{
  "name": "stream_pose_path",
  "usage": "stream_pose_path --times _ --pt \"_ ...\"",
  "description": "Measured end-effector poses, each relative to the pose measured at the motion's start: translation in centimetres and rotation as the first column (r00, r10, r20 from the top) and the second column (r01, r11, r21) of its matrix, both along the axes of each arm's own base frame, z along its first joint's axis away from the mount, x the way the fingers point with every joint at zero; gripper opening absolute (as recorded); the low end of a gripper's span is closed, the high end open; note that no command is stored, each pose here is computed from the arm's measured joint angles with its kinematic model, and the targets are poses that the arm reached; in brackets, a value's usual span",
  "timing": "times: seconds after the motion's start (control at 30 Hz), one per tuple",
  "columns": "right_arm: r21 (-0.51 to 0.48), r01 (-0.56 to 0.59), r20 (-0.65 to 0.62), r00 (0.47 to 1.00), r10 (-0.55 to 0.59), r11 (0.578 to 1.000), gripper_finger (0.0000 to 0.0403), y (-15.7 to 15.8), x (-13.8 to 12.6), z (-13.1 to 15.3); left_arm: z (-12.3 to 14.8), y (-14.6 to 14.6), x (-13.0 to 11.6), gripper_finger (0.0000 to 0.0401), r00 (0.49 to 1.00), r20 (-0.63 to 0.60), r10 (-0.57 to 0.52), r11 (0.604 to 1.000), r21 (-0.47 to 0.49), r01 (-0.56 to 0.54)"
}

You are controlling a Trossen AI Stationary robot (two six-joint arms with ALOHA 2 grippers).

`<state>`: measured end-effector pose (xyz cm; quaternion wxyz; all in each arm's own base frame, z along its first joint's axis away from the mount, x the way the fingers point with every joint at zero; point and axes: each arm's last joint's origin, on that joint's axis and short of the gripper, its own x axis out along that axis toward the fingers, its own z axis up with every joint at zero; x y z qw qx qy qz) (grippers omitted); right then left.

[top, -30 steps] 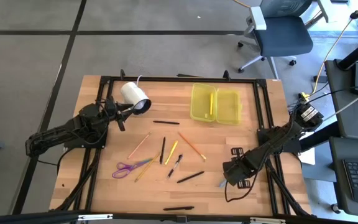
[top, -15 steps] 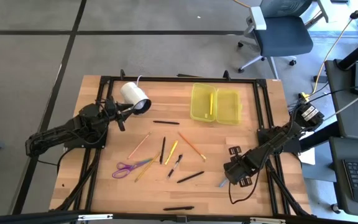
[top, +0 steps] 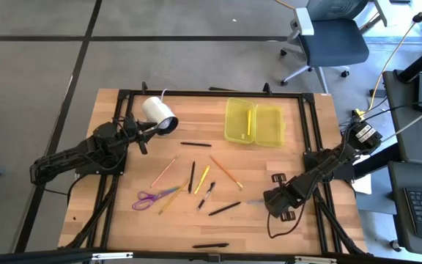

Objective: Pick & place school supplies into a supply box
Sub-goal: Put the blue pen into the yellow supply box

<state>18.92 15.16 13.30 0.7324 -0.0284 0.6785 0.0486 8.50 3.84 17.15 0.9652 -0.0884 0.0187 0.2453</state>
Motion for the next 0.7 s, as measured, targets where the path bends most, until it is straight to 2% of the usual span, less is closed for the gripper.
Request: stream_pose_path --times 0.23,0.4,0.7 --pt "0.016 0.185 -0.001 0.983 -0.185 0.983 0.0043 0.04 0.08 0.03 0.01 0.0 0.0 0.0127 1.0 0.0 0.0 1.0 0.0 0.0" --pt "0.024 0.206 0.003 0.979 -0.206 0.978 0.0031 0.2 0.29 0.21 0.01 0.0 0.0 0.0127 1.0 0.0 0.0 1.0 0.0 0.0" --pt "0.062 0.236 -0.003 0.972 -0.236 0.97 0.0034 0.57 0.65 0.59 0.01 0.0 0.0 0.0127 1.0 0.0 0.0 1.0 0.0 0.0"
